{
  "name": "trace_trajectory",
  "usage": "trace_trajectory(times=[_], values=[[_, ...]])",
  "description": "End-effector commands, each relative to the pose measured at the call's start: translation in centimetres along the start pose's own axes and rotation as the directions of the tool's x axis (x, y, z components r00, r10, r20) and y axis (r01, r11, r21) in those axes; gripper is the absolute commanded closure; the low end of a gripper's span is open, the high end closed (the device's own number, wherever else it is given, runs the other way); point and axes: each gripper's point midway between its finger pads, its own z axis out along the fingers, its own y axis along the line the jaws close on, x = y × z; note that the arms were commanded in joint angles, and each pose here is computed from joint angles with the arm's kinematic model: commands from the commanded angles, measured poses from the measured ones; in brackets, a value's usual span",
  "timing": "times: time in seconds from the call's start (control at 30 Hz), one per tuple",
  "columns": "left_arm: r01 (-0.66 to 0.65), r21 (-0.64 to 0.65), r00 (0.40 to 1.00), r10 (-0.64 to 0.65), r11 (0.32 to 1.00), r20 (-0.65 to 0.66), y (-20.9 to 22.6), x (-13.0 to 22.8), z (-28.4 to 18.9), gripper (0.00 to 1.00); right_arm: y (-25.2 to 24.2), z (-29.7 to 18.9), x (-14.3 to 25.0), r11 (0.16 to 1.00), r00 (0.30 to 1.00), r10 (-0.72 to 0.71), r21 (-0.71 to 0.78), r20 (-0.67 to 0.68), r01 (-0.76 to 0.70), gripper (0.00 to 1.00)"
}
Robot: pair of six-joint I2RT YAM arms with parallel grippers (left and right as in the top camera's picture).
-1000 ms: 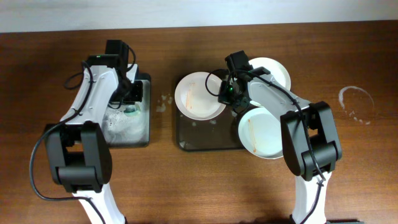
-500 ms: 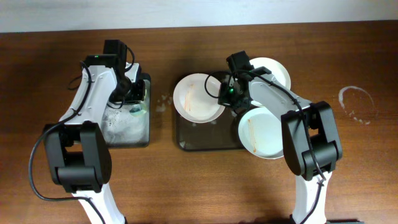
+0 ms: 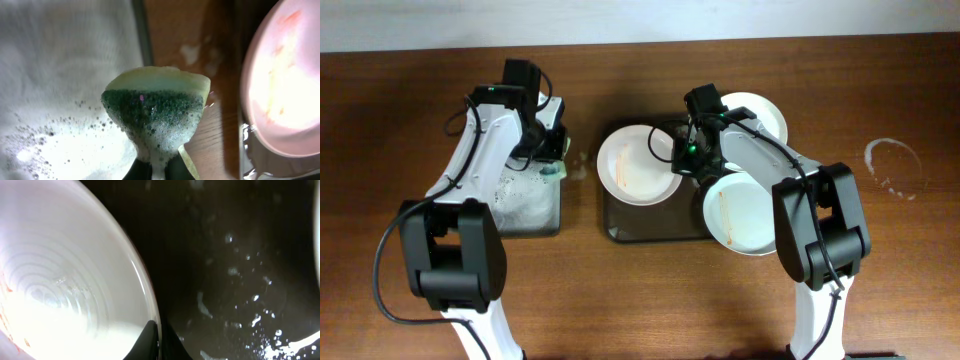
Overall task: Clean dirty plates on tray and stack at the side
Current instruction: 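Lift the sponge out and carry it over the held pink plate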
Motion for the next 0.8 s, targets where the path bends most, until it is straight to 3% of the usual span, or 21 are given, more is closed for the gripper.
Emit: trace_trajectory(times=[0.0,0.27,0.47,0.77], values=[[-0.083,0.008,0.983,0.08,0.997,0.165,-2.4,-3.2,-4.4,0.99,-0.8,0.7,1.1,1.0,0.999,0.003,0.02,-0.05,-0.002,0.96],[-0.19,0.072,0.958,0.169,0.979,0.233,-9.5,-4.7,-3.4,0.99,-2.5,-0.1,1.3,0.997,0.995,0.071,0.035,-0.076,-0.068,0.96],[-0.188,0.118,0.956,0.154,0.975,0.251,-14.4,-5.3,-1.0,0.99,-3.1,-0.6,1.1,0.995,0.992,0.096,0.026,-0.082,-0.094,0.96],[-0.113,0.145,0.987,0.094,0.983,0.13,-15.7,-3.8,5.5,0.99,-4.1,-0.9,0.7,0.995,0.992,0.097,0.018,-0.079,-0.096,0.96]])
